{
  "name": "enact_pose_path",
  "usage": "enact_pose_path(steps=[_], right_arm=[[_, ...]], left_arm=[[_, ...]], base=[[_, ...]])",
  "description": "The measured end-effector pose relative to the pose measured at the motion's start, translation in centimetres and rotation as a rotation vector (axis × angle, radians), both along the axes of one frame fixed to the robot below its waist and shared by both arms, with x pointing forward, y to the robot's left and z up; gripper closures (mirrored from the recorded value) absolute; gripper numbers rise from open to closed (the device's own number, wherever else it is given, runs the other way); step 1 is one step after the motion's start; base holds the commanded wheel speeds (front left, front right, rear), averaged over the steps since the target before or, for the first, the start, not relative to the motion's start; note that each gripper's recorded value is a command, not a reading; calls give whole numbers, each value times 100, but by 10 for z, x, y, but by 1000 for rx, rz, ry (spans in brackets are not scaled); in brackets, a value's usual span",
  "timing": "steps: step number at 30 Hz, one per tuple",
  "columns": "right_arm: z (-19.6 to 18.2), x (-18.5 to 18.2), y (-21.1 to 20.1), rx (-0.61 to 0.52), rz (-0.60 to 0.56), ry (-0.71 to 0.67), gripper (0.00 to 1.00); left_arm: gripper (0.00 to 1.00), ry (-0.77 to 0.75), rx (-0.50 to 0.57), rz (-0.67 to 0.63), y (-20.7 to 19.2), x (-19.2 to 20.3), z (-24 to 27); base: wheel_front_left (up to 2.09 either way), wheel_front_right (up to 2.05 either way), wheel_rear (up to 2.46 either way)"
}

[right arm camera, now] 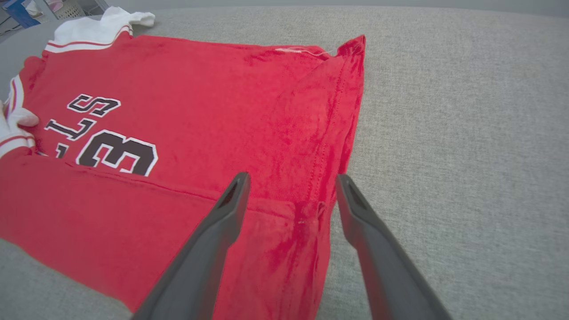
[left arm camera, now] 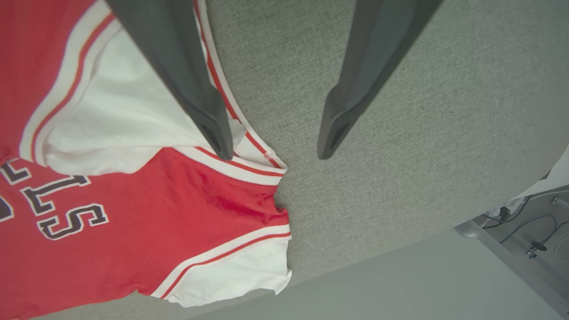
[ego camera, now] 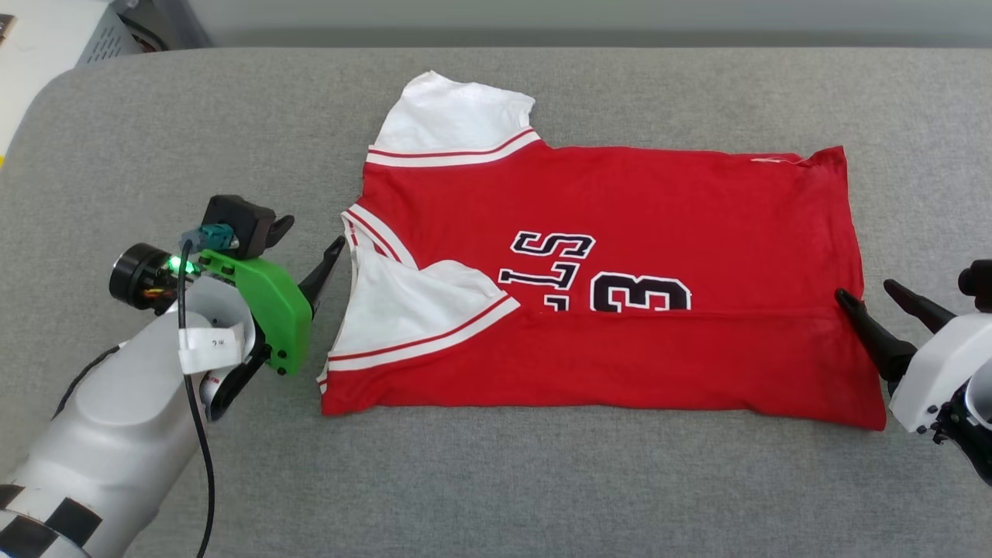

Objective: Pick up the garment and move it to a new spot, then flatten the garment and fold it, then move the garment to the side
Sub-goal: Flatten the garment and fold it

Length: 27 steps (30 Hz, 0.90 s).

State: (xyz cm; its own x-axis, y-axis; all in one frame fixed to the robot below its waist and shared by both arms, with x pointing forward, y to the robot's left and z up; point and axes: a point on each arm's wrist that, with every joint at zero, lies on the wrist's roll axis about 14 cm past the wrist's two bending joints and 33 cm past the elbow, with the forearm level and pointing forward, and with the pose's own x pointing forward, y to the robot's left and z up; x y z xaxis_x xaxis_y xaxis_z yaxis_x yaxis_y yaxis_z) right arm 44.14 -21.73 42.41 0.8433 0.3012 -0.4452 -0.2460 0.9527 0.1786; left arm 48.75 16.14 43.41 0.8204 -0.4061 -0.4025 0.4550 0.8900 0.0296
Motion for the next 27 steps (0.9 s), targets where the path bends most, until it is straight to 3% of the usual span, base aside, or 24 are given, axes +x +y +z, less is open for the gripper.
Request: enact_pose_path(steps=[5, 10, 18, 27], right_arm=[[11, -4, 3, 10, 3, -30, 0], [17, -9, 6, 9, 11, -42, 0], [20, -14, 9, 15, 12, -38, 0], [10, -18, 9, 24, -2, -1, 0]], left_arm=[[0, 49, 23, -7, 2, -4, 20], [0, 219, 52, -2, 6, -22, 19], [0, 494, 88, -68, -8, -58, -3], [0, 677, 152, -94, -8, -79, -37]], base=[[0, 0, 0], [0, 0, 0], [0, 0, 0], [0, 0, 0]])
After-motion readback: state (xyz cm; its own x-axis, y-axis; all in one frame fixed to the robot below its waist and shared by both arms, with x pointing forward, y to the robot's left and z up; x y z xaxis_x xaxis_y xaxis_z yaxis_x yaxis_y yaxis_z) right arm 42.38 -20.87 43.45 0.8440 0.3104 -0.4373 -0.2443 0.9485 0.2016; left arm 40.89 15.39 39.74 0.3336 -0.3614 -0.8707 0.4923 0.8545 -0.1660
